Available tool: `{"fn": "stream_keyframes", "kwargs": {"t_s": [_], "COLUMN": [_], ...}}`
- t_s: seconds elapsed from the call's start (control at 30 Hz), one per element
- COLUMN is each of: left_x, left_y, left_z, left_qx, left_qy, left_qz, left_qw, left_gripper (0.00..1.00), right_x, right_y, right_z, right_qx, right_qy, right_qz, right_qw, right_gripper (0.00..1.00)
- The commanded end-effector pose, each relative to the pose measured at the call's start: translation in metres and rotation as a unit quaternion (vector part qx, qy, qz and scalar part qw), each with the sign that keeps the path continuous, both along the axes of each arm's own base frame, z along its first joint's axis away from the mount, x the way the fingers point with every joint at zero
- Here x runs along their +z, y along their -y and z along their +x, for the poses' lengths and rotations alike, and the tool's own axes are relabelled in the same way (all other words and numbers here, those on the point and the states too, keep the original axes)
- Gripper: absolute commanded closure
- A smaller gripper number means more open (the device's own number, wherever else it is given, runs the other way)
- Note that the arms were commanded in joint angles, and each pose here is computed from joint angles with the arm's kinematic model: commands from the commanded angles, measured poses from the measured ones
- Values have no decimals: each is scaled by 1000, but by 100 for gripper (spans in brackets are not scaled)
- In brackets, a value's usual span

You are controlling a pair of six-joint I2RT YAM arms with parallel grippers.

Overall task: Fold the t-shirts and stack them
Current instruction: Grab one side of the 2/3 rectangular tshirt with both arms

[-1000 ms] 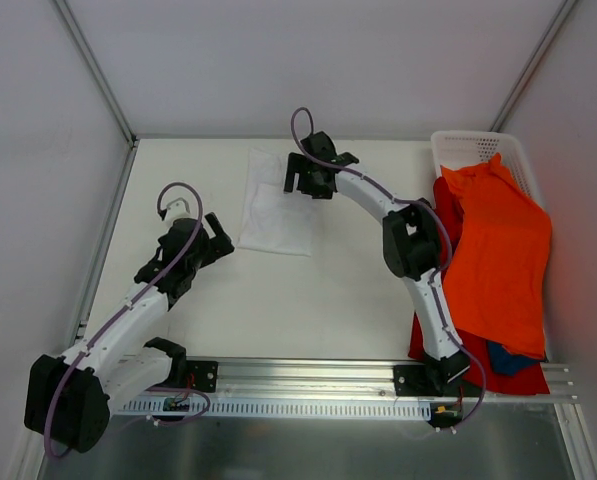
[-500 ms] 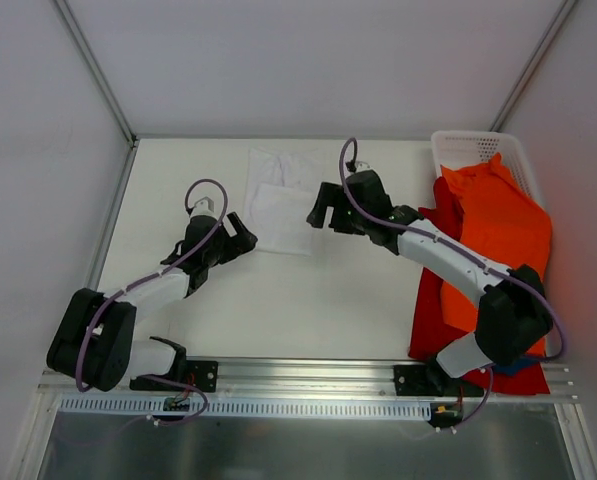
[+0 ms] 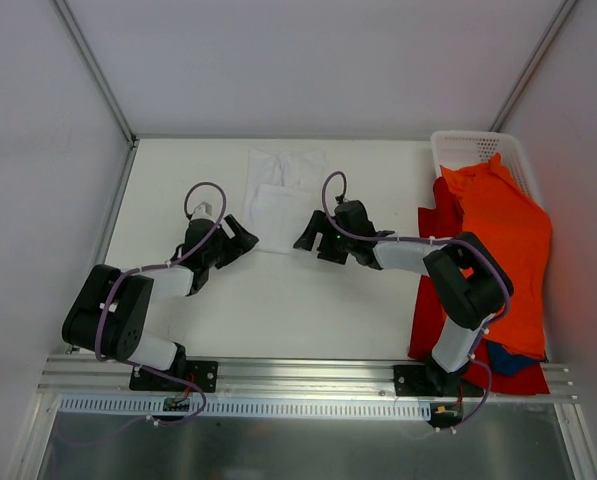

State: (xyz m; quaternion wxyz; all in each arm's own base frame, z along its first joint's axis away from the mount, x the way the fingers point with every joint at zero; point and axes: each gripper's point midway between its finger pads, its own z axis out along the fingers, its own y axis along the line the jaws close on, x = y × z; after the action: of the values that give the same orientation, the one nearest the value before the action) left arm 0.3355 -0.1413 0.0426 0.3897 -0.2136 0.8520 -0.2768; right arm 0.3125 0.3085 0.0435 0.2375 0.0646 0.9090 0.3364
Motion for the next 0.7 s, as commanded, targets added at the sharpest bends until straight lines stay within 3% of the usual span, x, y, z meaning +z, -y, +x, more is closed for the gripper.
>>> {"fn": "stream_keyframes", "kwargs": {"t_s": [0.0,0.27,0.37,0.43,0.47,0.5,0.57,0.6,0.67], "left_x": [2,2,0,-1,-4,-6,-9,-9,-12], "left_y": [-6,-14,-17,-20,-22,-23,-23,-22,-20], "left_z": [6,11,12,13,13,14,16,18,18], "left_qx": [14,35,39,45,49,53,54,53,51], "left_qy": [9,10,8,5,-4,-10,-18,-18,-22], "left_qz": [-11,-5,-2,3,6,8,9,5,0], "left_qw": [1000,999,999,999,999,998,998,998,998], "left_gripper": [19,27,35,56,66,81,89,94,96], "right_x": [-18,-27,-32,-35,-38,-39,-41,-42,-43], "right_y": [-8,-21,-22,-21,-19,-18,-17,-16,-16], "right_z": [-1,16,17,15,14,14,12,12,9], "right_qx": [-1,-10,-10,-9,-10,-12,-11,-14,-12], "right_qy": [-27,-28,-31,-34,-36,-36,-37,-38,-40], "right_qz": [4,6,5,2,-1,-2,-3,-5,-6], "right_qw": [1000,1000,999,999,999,999,999,999,999], "right_gripper": [9,9,11,18,22,33,49,66,79]}}
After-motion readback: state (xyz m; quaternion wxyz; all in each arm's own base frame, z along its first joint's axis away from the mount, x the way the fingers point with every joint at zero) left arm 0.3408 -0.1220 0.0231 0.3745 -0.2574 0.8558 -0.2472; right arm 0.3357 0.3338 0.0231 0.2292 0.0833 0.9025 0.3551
